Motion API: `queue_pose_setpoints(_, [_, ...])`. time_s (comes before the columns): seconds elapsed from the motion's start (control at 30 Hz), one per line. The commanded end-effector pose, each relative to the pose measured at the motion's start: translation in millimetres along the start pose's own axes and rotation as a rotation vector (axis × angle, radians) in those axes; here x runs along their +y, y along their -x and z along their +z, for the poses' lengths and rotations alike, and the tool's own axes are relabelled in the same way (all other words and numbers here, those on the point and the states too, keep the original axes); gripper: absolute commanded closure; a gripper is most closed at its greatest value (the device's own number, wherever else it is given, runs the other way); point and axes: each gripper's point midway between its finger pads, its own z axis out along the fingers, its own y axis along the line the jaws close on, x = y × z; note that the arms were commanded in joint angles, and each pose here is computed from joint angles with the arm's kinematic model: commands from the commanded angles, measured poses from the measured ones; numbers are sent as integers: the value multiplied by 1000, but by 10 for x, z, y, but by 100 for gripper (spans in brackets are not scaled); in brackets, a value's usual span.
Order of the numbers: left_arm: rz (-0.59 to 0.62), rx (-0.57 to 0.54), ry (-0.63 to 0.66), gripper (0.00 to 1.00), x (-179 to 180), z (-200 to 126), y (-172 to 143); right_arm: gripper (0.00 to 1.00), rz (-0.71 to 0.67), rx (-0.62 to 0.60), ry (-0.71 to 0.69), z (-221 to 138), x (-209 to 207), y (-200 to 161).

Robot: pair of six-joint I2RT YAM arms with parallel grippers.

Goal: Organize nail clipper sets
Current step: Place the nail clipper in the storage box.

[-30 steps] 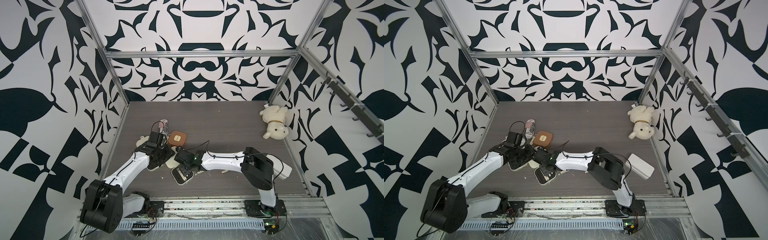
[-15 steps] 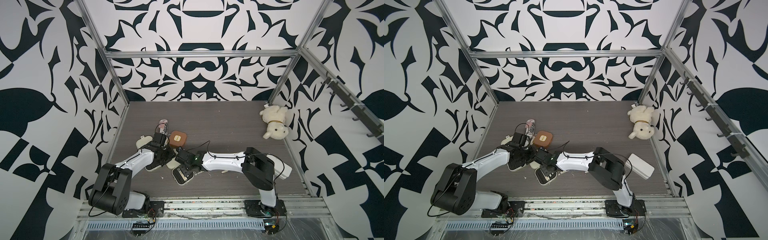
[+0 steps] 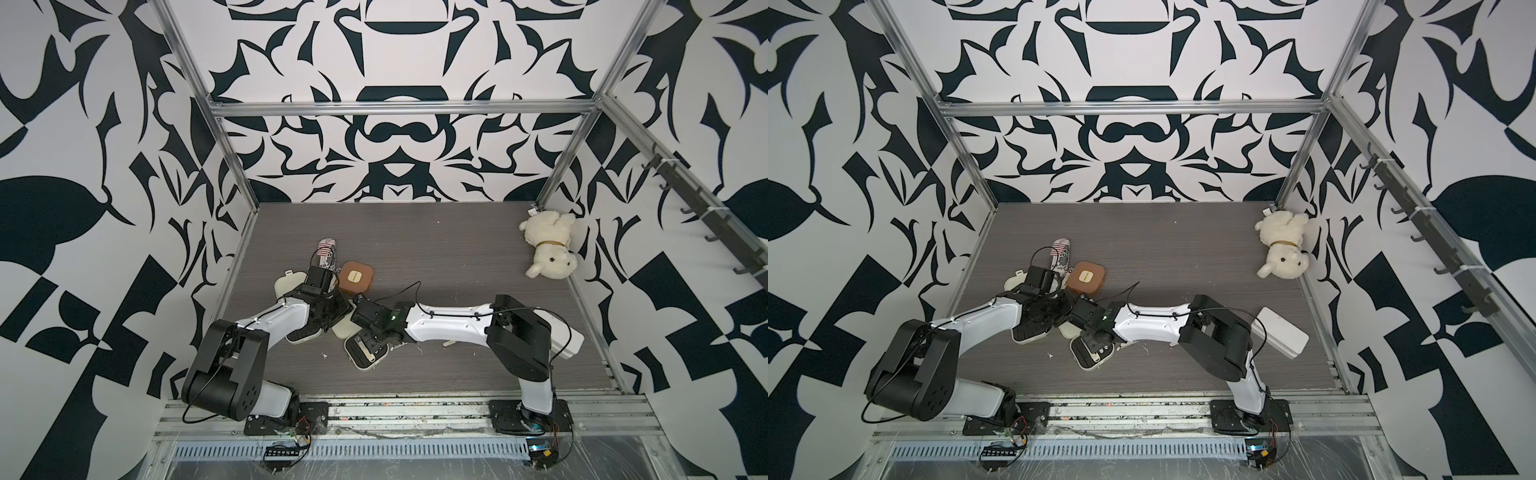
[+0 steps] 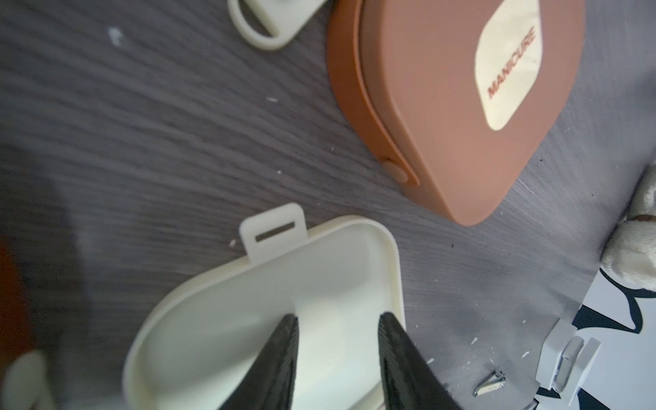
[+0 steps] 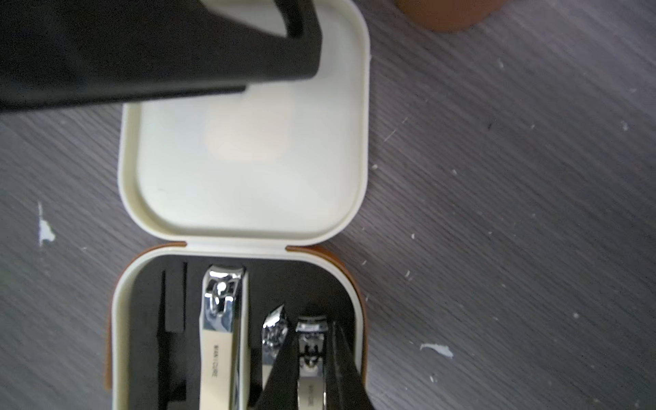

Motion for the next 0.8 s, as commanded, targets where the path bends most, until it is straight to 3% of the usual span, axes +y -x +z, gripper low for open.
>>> queue_pose_setpoints(0.0, [-38,79,158,58,479,115,-240,91,-27,2,6,-193,-6,-12])
queue_pose_setpoints(0.5, [-43,87,167,60,513,141,-241,92,-34,87,14,0,-16,-310])
queue_pose_setpoints(0.77, [-38,88,161,60,499,132,-243,89,-22,87,12,59,6,-284])
